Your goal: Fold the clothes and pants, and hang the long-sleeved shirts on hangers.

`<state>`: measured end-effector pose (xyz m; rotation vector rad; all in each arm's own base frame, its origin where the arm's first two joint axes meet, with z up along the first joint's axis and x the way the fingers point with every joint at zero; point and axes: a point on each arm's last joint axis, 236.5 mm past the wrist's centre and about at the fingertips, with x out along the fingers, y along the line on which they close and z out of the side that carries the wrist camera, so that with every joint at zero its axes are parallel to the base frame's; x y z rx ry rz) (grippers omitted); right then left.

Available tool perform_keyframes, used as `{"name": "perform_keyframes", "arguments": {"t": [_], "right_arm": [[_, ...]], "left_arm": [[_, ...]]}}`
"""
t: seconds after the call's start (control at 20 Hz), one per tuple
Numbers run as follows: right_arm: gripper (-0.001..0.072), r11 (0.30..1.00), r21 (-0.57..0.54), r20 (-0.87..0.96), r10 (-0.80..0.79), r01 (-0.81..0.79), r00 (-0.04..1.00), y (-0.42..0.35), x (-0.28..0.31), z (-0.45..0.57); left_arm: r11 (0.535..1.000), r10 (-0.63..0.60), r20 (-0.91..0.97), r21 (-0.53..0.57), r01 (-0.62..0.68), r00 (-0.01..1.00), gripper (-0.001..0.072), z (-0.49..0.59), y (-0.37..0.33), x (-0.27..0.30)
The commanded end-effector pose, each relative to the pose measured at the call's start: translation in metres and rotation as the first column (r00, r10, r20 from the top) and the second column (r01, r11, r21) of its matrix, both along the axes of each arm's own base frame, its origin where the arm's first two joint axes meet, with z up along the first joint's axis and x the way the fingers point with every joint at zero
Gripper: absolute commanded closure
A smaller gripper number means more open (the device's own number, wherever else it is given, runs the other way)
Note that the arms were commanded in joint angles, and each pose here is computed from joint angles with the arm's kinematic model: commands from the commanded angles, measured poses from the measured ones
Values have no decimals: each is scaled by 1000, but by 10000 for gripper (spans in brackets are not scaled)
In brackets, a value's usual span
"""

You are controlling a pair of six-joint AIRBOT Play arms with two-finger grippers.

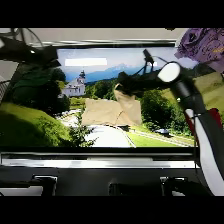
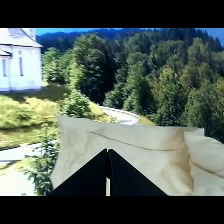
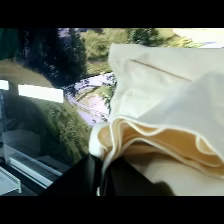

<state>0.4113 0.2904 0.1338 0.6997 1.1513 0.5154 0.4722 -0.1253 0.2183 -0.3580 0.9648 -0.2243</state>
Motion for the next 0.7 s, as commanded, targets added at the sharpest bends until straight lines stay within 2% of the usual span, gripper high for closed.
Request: {"name": "perform_keyframes", "arguments": {"t": [0.0, 0.3, 0.65], "right_arm": [[687, 998, 56, -10, -12, 13, 1000, 39, 0, -7], [686, 998, 56, -40, -11, 13, 999, 68, 3, -39], [686, 989, 119, -35, -86, 90, 996, 76, 28, -47]], "left_arm": [[999, 45, 13, 10, -45, 999, 690, 13, 25, -7], [999, 46, 13, 10, -46, 999, 689, 13, 26, -7], [999, 46, 13, 10, -46, 999, 690, 13, 26, -7]]}}
